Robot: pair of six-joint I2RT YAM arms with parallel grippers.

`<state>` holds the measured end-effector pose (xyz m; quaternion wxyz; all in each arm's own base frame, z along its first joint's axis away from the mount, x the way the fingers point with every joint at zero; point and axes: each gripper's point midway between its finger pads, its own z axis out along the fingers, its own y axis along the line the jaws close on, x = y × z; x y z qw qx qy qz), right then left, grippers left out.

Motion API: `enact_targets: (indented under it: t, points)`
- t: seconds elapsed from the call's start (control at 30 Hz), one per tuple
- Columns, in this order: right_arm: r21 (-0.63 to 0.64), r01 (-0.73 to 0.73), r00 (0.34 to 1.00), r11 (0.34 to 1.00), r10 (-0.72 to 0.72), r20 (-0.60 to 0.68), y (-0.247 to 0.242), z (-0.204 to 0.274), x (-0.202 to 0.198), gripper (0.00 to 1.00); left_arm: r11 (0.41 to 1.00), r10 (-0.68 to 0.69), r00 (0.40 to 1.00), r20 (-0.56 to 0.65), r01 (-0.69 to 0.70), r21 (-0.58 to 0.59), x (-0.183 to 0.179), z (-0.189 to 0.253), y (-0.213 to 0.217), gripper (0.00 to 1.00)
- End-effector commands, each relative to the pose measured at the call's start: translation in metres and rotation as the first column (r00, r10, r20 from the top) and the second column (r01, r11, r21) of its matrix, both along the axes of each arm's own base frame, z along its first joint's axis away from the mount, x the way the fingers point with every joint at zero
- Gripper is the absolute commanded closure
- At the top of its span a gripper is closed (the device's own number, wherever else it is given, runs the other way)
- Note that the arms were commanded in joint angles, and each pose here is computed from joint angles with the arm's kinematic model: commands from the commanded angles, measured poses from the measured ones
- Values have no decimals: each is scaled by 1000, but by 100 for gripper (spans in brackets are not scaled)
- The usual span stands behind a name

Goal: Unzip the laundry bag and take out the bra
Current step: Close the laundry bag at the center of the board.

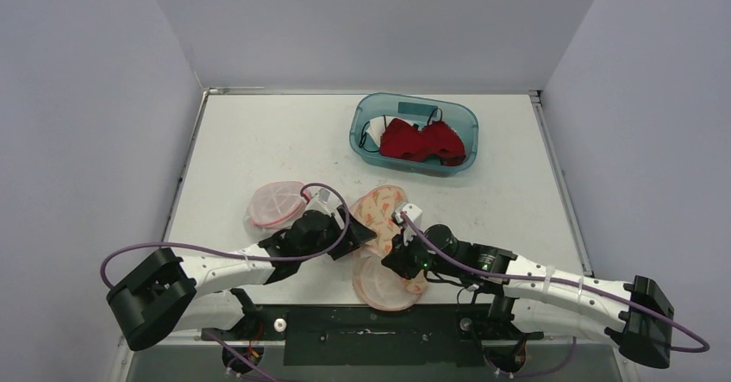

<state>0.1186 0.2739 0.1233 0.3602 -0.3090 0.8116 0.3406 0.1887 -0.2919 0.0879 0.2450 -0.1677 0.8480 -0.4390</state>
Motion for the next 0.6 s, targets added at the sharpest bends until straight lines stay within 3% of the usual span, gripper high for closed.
enact_targets:
  t: [0.0,0.07,0.1,0.2,0.3,0.47,0.57]
  points:
    - [55,21,999,998,-23,26,8,10,3,87,996,-31,999,26,33,-87,5,15,-18,36]
    - [51,33,999,998,-34,28,5,12,2,61,997,-20,1000,23,22,-75,6,12,-16,44]
    - [55,42,999,998,-43,30,3,14,2,42,997,-15,1000,24,17,-74,7,11,-14,48]
    - [72,77,996,994,-80,40,-4,25,5,19,998,9,999,44,-6,-59,10,13,-8,62]
    - [95,154,986,983,-160,52,-13,34,14,12,999,23,998,62,-20,-36,12,14,-4,77]
    - [131,383,919,914,-391,41,-38,31,38,10,999,31,994,102,-29,-22,15,25,-1,99]
    - [170,494,864,853,-504,18,-52,30,49,9,999,34,990,135,-33,-12,17,36,2,100]
